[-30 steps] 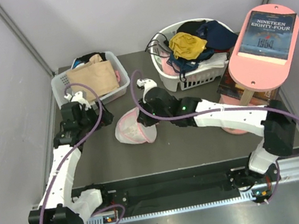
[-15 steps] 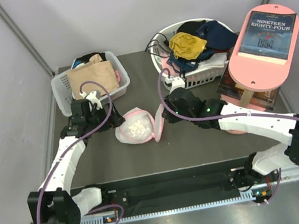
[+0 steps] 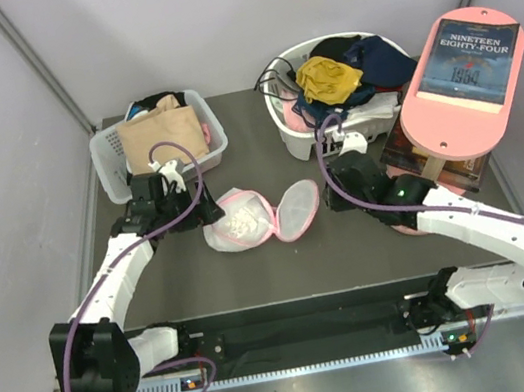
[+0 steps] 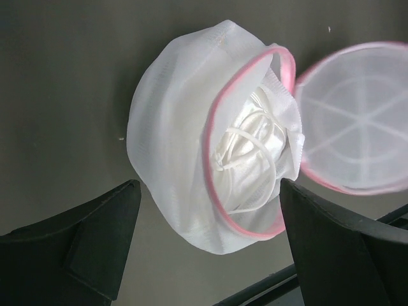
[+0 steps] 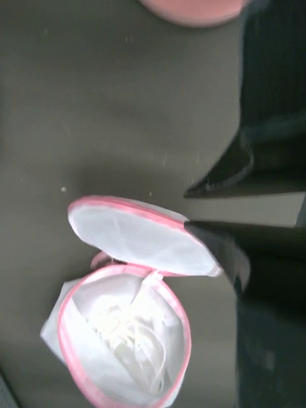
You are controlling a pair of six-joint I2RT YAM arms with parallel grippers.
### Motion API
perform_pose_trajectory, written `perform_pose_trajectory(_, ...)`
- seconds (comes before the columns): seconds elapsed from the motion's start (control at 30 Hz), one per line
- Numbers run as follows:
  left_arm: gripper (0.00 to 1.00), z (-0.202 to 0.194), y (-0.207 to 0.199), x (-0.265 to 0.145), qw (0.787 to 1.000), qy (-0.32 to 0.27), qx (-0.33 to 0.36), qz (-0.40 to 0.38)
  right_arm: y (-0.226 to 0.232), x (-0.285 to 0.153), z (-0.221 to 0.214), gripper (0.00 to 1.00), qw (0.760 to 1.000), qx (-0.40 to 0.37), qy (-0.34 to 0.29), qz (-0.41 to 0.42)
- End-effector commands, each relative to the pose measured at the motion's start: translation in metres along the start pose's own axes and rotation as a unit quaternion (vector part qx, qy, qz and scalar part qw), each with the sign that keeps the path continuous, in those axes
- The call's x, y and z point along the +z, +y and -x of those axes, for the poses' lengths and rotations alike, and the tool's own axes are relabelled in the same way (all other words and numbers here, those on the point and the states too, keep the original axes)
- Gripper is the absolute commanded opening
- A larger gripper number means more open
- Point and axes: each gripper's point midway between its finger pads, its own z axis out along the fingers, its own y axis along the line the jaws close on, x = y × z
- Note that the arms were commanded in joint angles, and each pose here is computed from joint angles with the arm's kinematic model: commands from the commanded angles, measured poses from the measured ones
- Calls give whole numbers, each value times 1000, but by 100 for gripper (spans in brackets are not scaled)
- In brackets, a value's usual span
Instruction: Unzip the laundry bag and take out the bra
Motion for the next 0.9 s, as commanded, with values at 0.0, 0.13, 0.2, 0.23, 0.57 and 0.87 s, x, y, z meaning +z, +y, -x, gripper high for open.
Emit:
perform_pose_trajectory(0.0, 94, 13, 1, -2, 1000, -20, 15, 10, -22, -17, 17, 31, 999, 1, -25, -42)
perform_pose_trajectory(0.13, 94, 14, 1, -4, 1000, -23, 17, 12, -27, -28, 31, 54, 997, 2, -44, -56)
perform_pose_trajectory(0.2, 94, 14, 1, -4, 1000, -23, 17, 11, -24, -31, 37, 58, 997, 6, -53, -48)
perform_pose_trajectory(0.23, 94, 14, 0, -4, 1000, -22, 17, 9, -19, -32, 37, 60, 998, 5, -52, -35)
perform_pose_trajectory(0.57, 93, 10, -7, -1, 1000, -12, 15, -10, 90, 8, 33, 59, 989, -33, -18, 141)
perform_pose_trajectory(0.87, 91, 7, -6, 4, 1000, -2, 17, -9, 173, 65, -3, 56, 970, -76, 49, 228)
